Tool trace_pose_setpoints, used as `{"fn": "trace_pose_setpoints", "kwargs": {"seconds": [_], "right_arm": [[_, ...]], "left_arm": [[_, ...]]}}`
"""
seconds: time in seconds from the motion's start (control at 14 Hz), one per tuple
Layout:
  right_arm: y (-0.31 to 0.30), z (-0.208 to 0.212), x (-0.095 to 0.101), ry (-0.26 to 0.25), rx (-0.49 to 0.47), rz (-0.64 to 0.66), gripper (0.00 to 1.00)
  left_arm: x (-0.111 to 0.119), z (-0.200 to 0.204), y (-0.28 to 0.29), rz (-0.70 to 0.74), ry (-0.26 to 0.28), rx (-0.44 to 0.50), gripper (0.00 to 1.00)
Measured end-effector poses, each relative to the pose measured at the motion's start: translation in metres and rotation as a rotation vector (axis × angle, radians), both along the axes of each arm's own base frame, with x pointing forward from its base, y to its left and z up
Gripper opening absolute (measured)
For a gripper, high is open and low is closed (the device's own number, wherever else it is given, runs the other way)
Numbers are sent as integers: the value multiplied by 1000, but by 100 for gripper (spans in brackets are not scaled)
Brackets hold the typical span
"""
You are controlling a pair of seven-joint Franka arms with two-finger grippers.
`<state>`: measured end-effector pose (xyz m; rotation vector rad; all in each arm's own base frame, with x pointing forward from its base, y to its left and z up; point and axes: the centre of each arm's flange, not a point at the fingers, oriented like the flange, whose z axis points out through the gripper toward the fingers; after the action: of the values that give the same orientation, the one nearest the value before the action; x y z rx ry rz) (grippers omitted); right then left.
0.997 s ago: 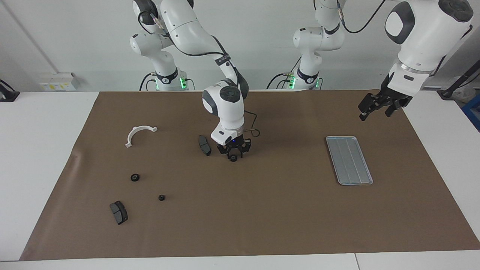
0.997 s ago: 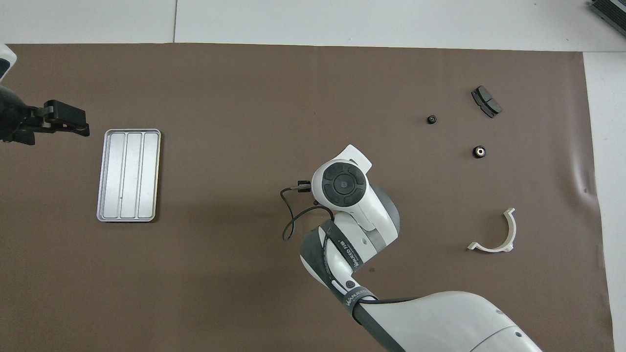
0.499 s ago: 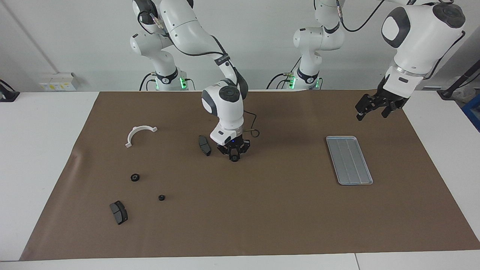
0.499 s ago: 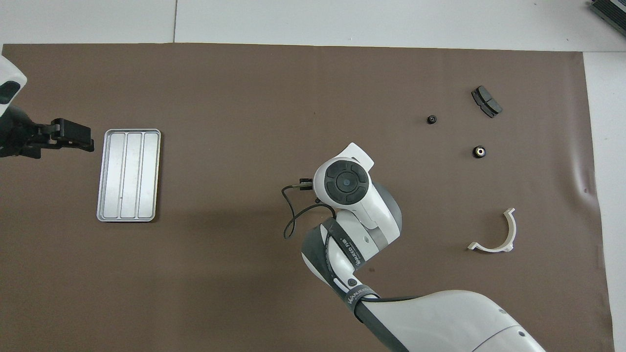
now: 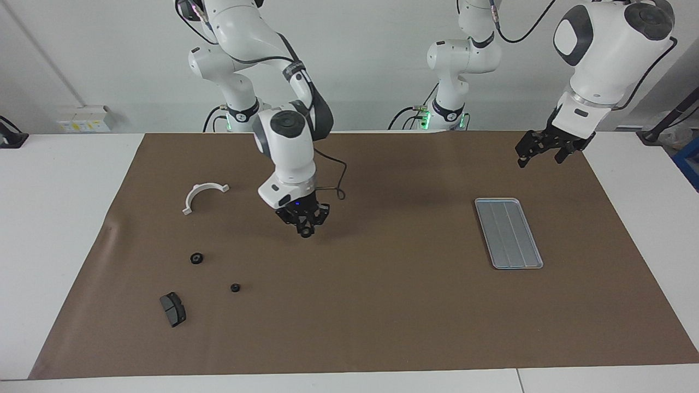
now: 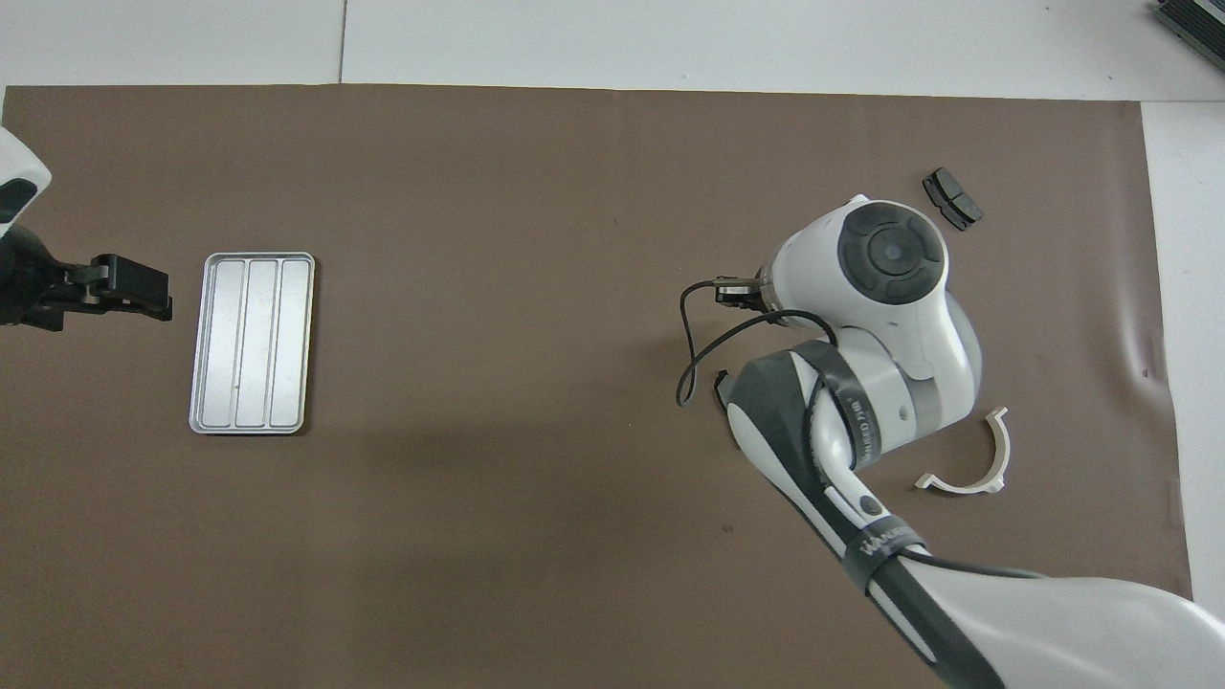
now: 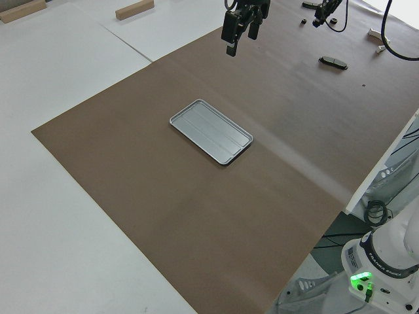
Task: Place bearing gear from tray to pile
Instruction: 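Place the third gear near the other gears with the right gripper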
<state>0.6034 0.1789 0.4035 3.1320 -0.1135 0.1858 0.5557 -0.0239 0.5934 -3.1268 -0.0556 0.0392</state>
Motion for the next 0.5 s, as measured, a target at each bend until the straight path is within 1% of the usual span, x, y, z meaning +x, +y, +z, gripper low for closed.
{"fn": "trace_pose_setpoints", "kwargs": {"seconds": [0.07, 0.21, 0.36, 0.5], "right_arm": [[-27, 2, 5, 8, -8, 12, 35], [-79, -8, 10, 32, -24, 64, 35], [-121, -24, 7, 65, -35, 110, 35], [-147, -46, -1, 82, -35, 157, 35]], "left_arm": [[-1, 1, 0, 0, 2, 0, 100], [-3, 3, 0, -1, 1, 0, 100], [-3, 4, 0, -1, 0, 0, 100], [-3, 4, 0, -1, -1, 0, 100]]}}
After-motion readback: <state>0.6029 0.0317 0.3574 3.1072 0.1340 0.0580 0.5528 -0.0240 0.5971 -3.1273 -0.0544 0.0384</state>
